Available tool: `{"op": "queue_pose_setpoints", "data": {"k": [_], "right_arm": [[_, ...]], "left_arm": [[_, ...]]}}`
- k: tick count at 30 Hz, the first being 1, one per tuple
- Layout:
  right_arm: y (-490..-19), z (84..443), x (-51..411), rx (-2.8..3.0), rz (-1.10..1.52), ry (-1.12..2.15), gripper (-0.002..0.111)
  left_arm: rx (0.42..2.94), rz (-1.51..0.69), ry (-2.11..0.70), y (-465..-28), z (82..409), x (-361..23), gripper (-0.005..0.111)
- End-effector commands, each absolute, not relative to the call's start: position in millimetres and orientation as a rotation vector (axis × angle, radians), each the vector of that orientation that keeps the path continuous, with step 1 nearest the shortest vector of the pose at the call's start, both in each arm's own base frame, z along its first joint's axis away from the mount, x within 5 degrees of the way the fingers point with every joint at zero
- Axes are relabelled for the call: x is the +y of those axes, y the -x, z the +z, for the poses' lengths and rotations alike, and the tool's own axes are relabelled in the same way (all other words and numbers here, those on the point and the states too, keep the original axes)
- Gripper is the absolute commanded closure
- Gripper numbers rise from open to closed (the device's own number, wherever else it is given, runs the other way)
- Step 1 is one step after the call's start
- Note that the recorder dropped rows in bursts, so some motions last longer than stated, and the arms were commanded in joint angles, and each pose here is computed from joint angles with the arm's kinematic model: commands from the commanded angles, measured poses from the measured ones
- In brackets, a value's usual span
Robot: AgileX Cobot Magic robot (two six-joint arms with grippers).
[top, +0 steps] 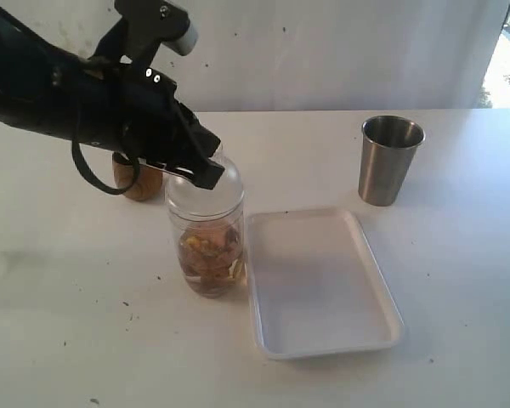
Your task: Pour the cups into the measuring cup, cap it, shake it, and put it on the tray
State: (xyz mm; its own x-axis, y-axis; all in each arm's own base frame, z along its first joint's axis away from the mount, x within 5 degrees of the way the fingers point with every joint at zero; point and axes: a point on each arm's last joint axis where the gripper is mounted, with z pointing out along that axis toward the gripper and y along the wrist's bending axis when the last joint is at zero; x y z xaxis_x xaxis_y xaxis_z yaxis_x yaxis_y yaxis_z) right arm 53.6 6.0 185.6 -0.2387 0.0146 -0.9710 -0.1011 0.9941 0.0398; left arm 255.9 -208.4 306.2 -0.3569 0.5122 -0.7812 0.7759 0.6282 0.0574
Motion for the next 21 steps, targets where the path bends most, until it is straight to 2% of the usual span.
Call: {"op": "queue_pose_setpoints", "data": {"k": [1,9,19,21], "right_arm": [[-53.7,184.4,5.8,1.802,0.107,0.059,0.108],[-53.7,184.4,5.8,1.802,0.107,0.059,0.108],[-53.7,184.4,5.8,1.802,0.107,0.059,0.108],[-53.7,184.4,5.8,1.802,0.107,0.059,0.108]], "left_arm": [[2.048,-0.42,-1.019,-254.6,306.2,-209.3,0.107],[2.086,-0.4,-1.014,-250.8,284.3,-204.4,0.107],[1.995,-0.388,-0.927,-257.8,293.9,-205.3,0.107],[1.974,-0.385,-0.912,-258.0,297.5,-204.7,0.101]]}}
